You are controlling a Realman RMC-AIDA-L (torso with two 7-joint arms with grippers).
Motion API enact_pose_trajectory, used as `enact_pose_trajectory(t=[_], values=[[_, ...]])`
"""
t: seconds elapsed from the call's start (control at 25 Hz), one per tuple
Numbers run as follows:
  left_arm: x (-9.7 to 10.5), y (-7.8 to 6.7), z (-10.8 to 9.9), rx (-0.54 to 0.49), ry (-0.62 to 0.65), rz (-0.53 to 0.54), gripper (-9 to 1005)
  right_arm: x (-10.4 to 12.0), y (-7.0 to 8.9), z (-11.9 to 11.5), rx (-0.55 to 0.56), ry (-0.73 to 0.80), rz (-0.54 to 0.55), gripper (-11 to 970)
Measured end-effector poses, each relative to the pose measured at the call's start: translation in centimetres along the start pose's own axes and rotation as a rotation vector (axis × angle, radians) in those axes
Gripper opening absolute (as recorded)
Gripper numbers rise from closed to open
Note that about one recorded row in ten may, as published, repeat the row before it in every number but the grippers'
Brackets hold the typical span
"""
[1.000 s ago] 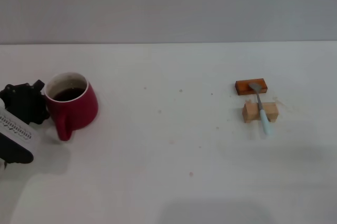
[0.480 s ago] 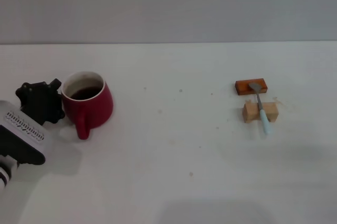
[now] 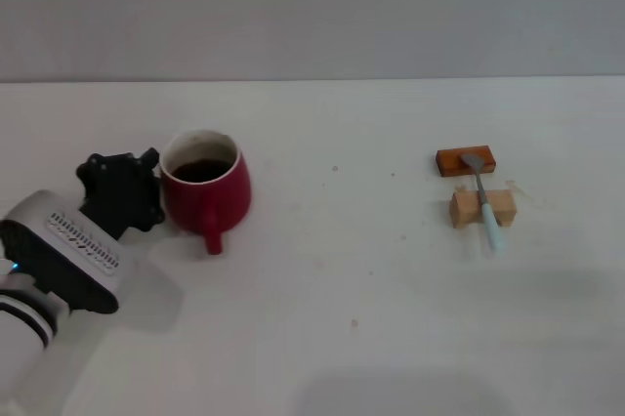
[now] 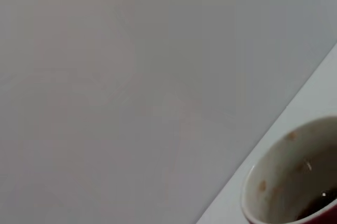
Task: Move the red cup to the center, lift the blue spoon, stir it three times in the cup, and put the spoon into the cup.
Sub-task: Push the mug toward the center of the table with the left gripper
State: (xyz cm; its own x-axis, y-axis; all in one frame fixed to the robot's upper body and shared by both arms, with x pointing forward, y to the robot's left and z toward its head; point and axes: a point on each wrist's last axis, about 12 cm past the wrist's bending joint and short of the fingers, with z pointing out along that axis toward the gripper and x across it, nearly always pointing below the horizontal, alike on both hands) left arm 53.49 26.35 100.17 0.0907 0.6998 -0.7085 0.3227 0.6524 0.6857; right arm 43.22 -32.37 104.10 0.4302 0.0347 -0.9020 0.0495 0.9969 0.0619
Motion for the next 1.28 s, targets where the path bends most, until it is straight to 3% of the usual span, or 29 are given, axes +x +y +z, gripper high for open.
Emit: enact_pose_trajectory(t=[0.28,0.72,1.28], values=[[-1.0,-0.9,0.3,0.038,-0.040,-0.001,-1,0.0,0.1,0.0,-0.005,0.002,0.002,742],[0.7,1.0,0.2,-0.013,0.031,0.031,-1,0.0,0.0,0.0,-0.006,0.003,0.000,742],[-0.4,0.5,1.5,0.028,0.013,0.044,-1,0.0,-0.1,-0.2,-0.003,0.008,-0.006,742]])
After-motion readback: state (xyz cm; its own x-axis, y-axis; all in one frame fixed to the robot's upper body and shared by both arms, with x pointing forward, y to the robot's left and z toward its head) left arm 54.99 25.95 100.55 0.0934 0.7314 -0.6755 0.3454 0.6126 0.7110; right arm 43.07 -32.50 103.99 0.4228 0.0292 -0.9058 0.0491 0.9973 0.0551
